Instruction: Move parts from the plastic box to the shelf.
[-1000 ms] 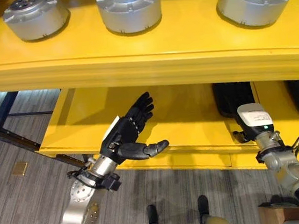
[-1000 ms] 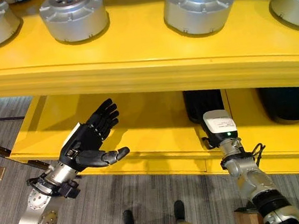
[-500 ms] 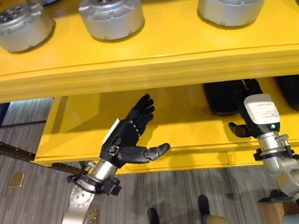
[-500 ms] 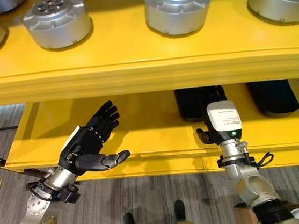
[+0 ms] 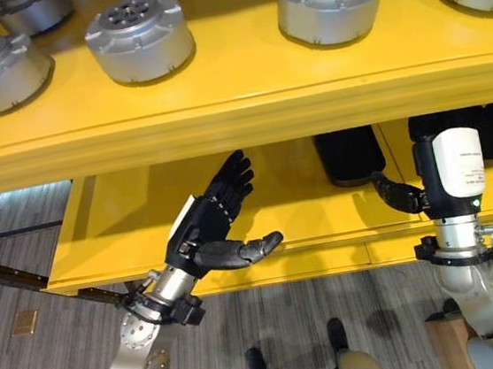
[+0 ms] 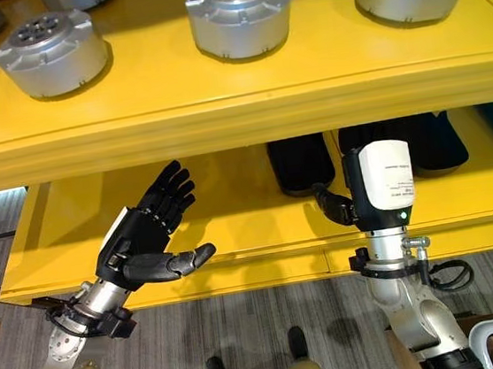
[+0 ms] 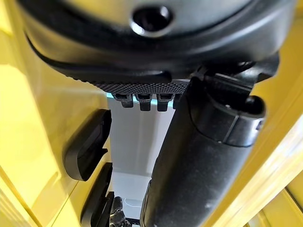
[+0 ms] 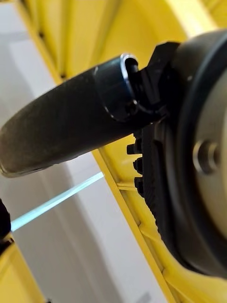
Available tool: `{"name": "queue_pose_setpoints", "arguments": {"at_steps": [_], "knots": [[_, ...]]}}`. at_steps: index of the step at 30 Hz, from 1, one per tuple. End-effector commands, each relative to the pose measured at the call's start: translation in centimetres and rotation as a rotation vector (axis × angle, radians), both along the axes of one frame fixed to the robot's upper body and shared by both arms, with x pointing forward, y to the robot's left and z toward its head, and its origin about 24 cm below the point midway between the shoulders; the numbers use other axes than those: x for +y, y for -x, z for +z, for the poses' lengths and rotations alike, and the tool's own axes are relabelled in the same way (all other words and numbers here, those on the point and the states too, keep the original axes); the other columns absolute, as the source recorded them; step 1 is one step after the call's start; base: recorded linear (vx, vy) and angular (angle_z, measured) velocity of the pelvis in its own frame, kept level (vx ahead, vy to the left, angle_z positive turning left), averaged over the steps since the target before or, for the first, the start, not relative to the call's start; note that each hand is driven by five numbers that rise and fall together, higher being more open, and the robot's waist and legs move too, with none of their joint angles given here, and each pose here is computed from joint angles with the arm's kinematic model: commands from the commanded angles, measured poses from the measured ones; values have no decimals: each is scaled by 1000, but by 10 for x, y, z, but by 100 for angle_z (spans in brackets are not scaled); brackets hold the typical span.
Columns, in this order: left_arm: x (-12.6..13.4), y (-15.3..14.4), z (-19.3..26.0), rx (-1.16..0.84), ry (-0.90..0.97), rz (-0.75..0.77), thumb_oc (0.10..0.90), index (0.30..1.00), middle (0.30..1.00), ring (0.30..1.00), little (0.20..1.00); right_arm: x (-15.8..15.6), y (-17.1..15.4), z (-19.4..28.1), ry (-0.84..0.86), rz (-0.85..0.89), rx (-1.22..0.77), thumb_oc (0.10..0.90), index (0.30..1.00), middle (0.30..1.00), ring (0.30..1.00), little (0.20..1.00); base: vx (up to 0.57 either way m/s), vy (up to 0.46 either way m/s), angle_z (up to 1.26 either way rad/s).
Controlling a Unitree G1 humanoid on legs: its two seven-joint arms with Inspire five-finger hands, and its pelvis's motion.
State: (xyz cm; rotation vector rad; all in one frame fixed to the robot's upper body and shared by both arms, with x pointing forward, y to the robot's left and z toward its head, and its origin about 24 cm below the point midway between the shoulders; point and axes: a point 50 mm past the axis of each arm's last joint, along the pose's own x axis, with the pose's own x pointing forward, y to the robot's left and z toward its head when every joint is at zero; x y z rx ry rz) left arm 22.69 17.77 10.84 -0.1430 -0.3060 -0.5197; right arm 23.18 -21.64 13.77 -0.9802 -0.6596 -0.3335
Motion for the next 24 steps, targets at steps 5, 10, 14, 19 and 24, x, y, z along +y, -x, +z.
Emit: {"name": "queue_pose_setpoints", "arguments": {"at_steps": [5,10,14,19,24], "knots": [[-3,9,32,-204,117,-73,900,1000,1000,1000,1000,1,14,9,-267,119,13,900,1000,1000,1000,1000,33,260,-12],[-4,10,34,-224,108,-38,900,1000,1000,1000,1000,-7,28,0,-289,93,55,900,1000,1000,1000,1000,22,209,-14],[-6,5,36,-235,51,-14,900,1000,1000,1000,1000,-5,33,-2,-320,126,64,900,1000,1000,1000,1000,-132,85,-42],[-15,4,32,-212,16,-68,900,1000,1000,1000,1000,-3,32,-2,-344,137,31,900,1000,1000,1000,1000,-84,-8,-68],[-18,2,35,-257,0,-94,900,1000,1000,1000,1000,-1,16,0,-363,135,0,900,1000,1000,1000,1000,-195,-147,-11]]}}
